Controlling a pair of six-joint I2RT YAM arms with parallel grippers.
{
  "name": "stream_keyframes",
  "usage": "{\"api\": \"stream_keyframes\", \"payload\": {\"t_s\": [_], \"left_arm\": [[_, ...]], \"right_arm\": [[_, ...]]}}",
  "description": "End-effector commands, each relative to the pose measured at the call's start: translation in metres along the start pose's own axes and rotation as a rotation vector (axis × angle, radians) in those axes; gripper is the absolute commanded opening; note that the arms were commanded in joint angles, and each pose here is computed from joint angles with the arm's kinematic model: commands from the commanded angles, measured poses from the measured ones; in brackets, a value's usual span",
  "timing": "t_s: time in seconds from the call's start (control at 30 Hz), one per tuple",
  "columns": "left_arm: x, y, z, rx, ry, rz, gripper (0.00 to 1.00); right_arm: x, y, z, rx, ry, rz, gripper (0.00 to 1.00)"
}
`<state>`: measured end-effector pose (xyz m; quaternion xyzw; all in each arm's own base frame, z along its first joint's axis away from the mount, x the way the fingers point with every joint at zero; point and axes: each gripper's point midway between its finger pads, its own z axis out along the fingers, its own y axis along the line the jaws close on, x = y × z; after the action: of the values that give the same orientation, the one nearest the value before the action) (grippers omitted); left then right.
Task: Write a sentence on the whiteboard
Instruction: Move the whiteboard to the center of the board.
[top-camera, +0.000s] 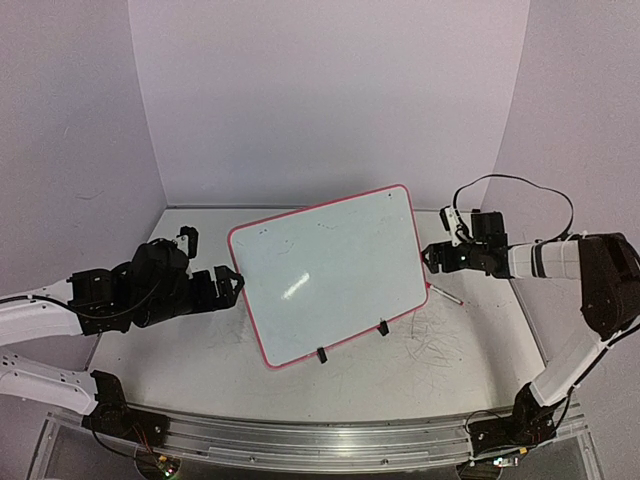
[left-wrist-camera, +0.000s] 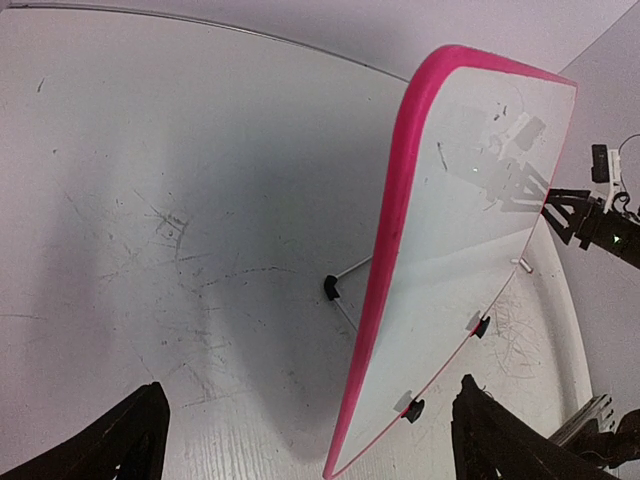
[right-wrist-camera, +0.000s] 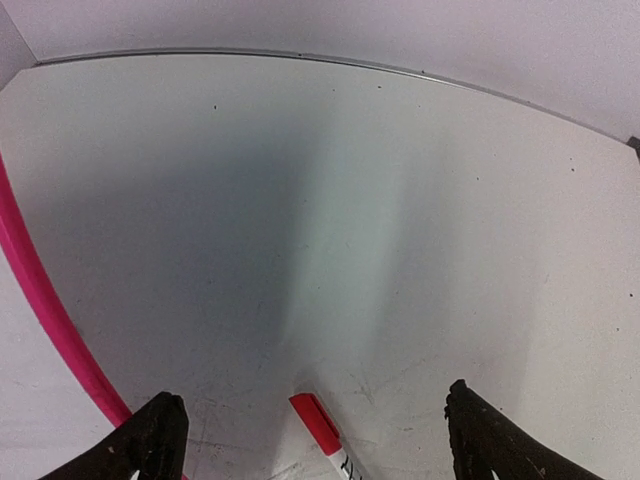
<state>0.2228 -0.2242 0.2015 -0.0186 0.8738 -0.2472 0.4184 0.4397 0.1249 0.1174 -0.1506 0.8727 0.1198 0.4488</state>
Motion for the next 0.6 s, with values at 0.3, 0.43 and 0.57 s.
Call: {"api": "stream_keyframes", "payload": {"t_s": [0.3,0.43,0.57], "left_arm": [[-0.02,-0.02,-0.007,0.062,-0.043,-0.027,1.0],[-0.017,-0.019,-0.005,0.06,-0.035,-0.027,1.0],[-0.011,-0.022,0.001,0.058,-0.005,-0.011,0.99]], "right_arm": [[-0.005,-0.048,-0.016,0.209,-0.04,0.118,0.94],[0.004,-0.04,0.001,0.137,0.012,0.058,0.93],[0.004,-0.003,0.005,0.057,0.015,-0.036,0.98]]}}
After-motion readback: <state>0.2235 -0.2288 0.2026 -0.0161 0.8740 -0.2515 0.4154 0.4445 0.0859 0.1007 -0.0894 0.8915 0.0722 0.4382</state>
